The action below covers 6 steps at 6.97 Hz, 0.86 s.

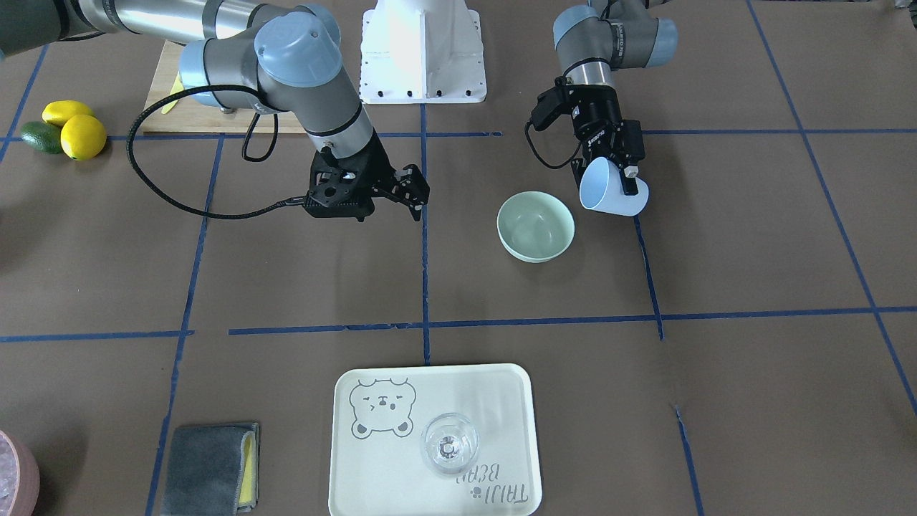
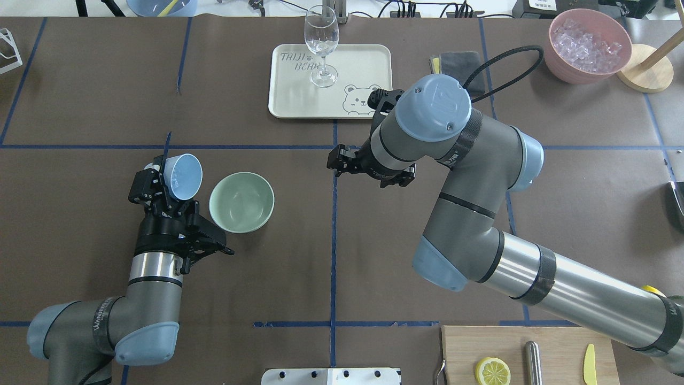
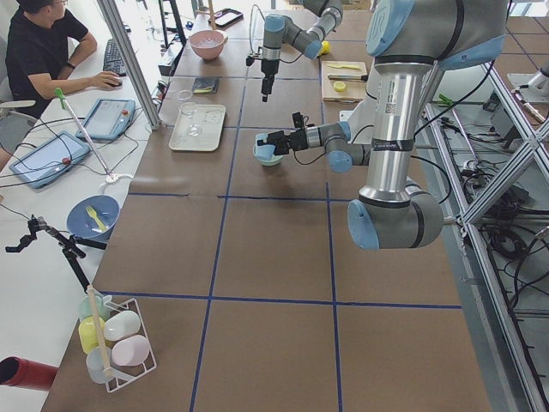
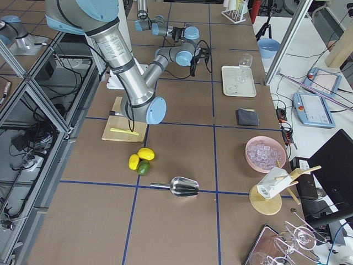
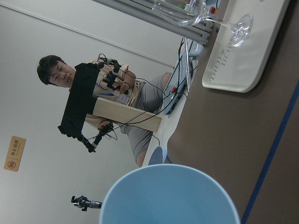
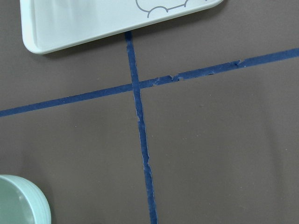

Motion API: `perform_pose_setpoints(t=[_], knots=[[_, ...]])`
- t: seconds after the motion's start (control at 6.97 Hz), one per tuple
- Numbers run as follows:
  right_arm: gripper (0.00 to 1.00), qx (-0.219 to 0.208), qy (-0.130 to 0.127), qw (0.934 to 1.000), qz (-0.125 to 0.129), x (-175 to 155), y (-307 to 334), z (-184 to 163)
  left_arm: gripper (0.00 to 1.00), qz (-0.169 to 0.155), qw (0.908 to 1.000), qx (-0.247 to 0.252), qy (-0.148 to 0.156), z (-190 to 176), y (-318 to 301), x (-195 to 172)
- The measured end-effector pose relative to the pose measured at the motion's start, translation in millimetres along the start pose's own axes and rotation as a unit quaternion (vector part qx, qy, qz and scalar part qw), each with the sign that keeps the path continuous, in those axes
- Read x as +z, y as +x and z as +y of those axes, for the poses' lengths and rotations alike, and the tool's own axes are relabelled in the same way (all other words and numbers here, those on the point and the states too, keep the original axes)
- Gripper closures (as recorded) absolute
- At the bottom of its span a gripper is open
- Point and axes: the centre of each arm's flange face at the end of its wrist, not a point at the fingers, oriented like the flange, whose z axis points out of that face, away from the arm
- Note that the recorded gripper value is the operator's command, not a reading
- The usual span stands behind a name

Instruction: Pour ice into bowl

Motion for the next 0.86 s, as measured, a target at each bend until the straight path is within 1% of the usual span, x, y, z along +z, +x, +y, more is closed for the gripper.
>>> perform_pose_setpoints(t=[0.14, 0.29, 0.43, 0.86], knots=[[0.0, 0.0, 0.001, 1.0, 0.0, -0.2, -0.1, -0.3, 1.0, -0.006, 0.9982, 0.06, 0.002, -3.0, 3.7, -0.3], [0.0, 0.0, 0.001, 1.0, -0.001, -0.6, -0.5, -0.5, 1.0, -0.013, 0.9892, 0.146, 0.003, -9.0, 12.1, -1.0], [0.0, 0.0, 0.002, 1.0, -0.003, -1.0, -0.7, -0.6, 1.0, -0.016, 0.9821, 0.188, 0.004, -12.1, 16.5, -1.5], [0.0, -0.001, 0.003, 1.0, -0.006, -0.6, 0.9, -0.6, 1.0, -0.02, 0.9744, 0.224, 0.003, -11.3, 21.1, -1.3]])
